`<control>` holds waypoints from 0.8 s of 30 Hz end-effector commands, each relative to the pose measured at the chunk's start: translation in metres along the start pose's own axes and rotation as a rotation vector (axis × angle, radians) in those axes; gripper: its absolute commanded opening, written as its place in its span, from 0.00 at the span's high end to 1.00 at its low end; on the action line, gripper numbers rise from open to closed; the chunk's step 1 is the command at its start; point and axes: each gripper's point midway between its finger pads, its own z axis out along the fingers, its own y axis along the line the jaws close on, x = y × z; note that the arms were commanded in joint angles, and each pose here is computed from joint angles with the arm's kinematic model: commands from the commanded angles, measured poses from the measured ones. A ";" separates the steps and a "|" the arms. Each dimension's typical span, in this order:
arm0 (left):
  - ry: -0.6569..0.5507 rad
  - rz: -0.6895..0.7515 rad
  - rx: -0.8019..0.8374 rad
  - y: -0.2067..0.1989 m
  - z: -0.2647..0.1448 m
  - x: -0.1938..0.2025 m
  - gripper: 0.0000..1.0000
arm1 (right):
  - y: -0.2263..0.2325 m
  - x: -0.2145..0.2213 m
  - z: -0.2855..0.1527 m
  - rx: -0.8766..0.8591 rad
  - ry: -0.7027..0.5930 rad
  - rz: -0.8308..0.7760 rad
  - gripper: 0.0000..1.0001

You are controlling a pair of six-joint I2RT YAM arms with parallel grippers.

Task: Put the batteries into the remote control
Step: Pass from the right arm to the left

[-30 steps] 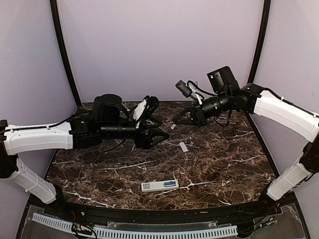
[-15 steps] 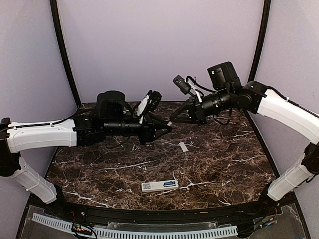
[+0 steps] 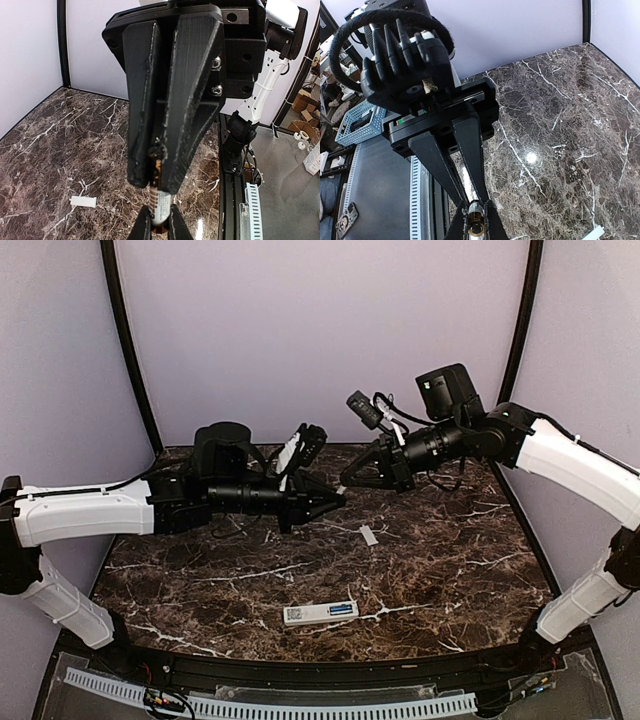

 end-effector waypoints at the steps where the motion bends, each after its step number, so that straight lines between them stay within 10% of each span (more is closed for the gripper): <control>1: -0.080 0.050 0.042 -0.011 -0.008 -0.025 1.00 | 0.006 -0.012 -0.004 -0.002 -0.025 -0.043 1.00; 5: -0.126 0.063 0.023 -0.009 -0.012 -0.028 1.00 | 0.009 -0.026 -0.009 0.002 -0.076 -0.052 0.63; 8: -0.198 0.079 -0.003 -0.008 -0.017 -0.041 1.00 | 0.017 -0.047 -0.018 -0.014 -0.171 -0.075 0.53; 24: -0.354 0.091 -0.059 -0.006 -0.031 -0.061 1.00 | 0.021 -0.066 -0.026 -0.040 -0.428 -0.031 0.57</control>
